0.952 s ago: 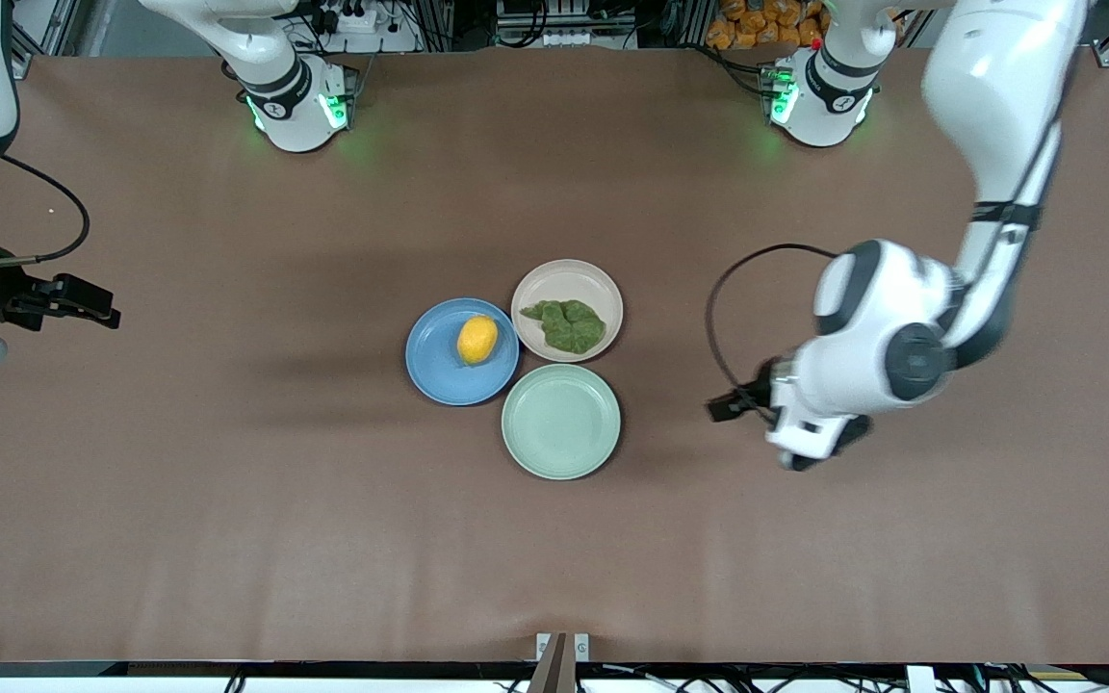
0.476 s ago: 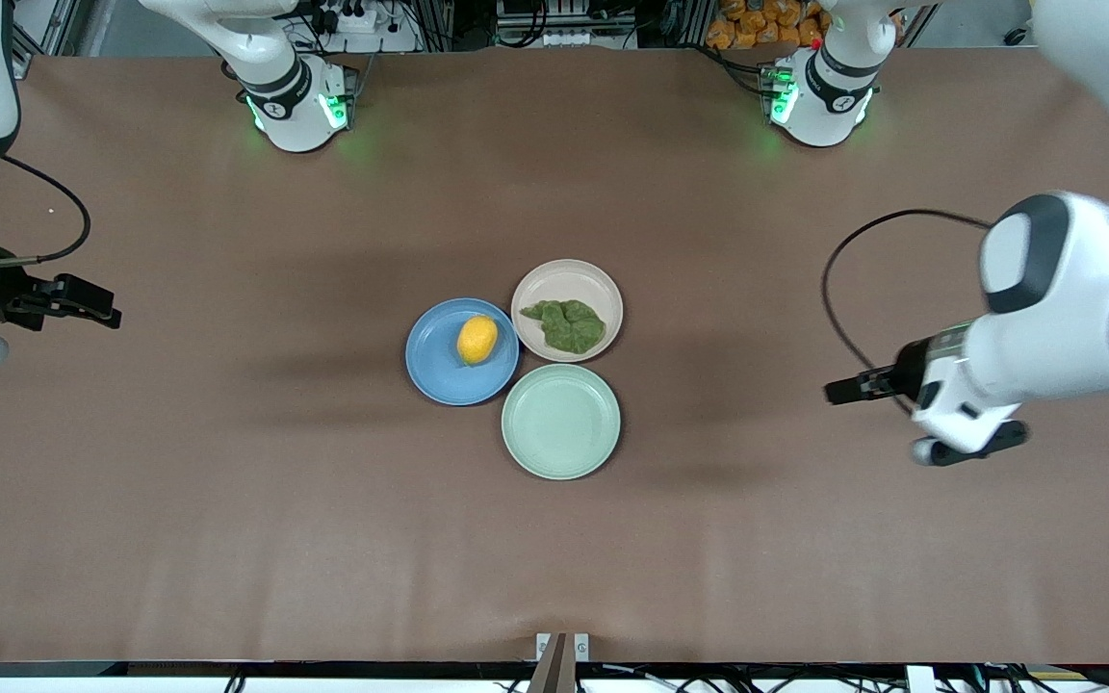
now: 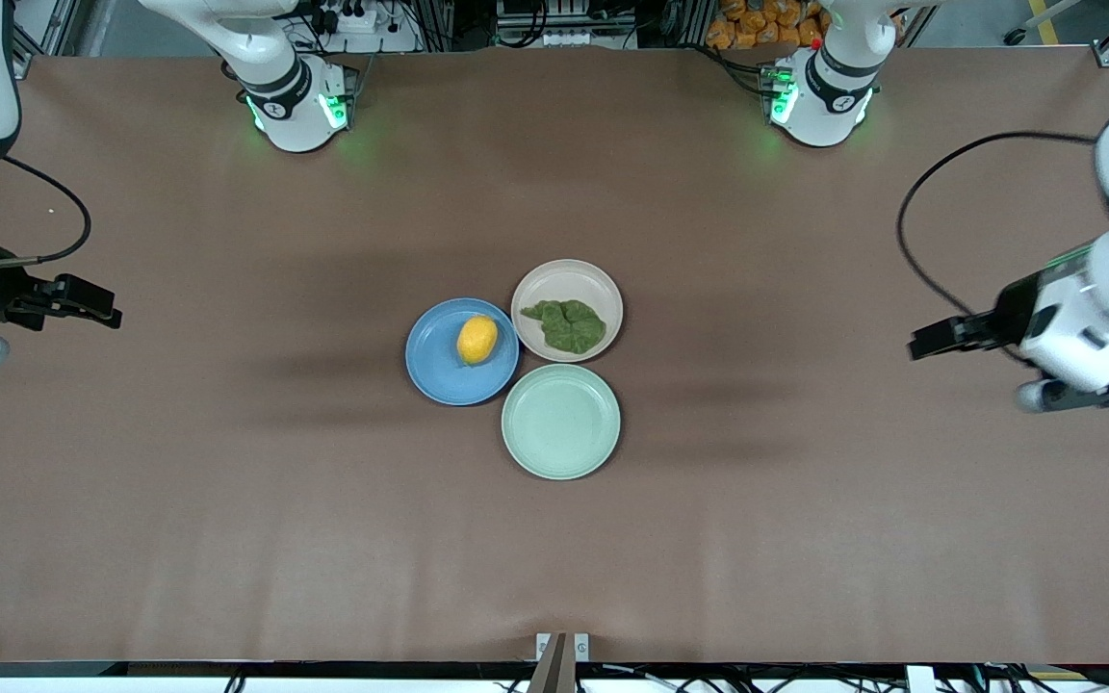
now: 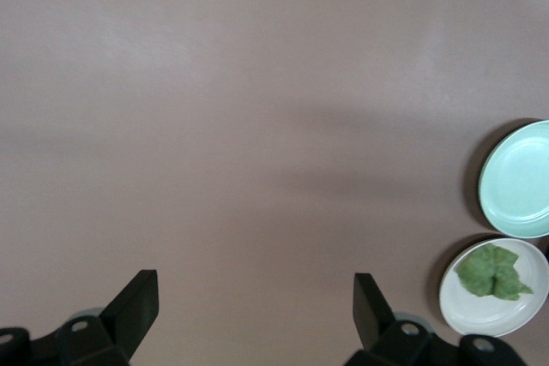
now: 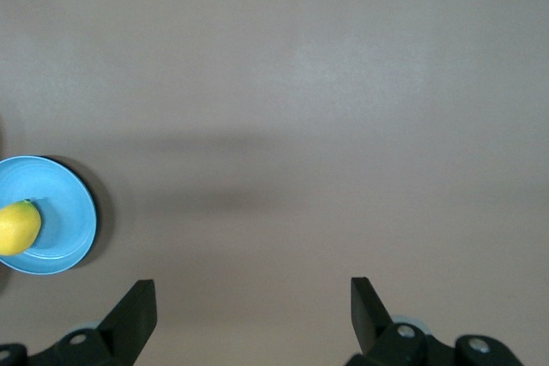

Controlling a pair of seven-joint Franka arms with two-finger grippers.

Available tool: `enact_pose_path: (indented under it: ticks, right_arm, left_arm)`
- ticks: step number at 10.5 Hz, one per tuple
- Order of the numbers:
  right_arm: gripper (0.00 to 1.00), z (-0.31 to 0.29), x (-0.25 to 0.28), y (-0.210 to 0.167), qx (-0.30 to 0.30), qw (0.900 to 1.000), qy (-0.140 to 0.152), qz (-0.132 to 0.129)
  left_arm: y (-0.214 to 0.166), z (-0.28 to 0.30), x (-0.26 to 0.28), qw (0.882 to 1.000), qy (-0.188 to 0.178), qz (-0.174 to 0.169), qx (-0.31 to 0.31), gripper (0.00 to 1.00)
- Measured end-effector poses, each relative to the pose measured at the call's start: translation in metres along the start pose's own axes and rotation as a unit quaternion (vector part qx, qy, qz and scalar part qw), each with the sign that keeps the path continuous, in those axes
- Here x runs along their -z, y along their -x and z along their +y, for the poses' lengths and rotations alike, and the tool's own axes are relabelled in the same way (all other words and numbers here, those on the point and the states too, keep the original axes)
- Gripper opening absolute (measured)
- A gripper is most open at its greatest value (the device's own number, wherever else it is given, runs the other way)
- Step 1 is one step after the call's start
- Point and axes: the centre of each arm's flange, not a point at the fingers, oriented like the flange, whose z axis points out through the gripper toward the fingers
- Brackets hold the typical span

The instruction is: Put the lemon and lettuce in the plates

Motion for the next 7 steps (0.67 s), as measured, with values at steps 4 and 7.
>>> enact_pose_path:
  ticks: [4, 7]
  right_arm:
    - [1.00, 0.000, 0.000, 0.000, 0.000, 1.000, 0.000, 0.000]
    - [1.00, 0.000, 0.000, 0.000, 0.000, 1.000, 0.001, 0.000]
  left_arm:
    - [0.014, -0.040, 0.042, 0.999, -0.011, 0.024, -0.038, 1.00]
    - [0.020, -0.055, 0.058, 0.998, -0.014, 0.036, -0.053, 1.00]
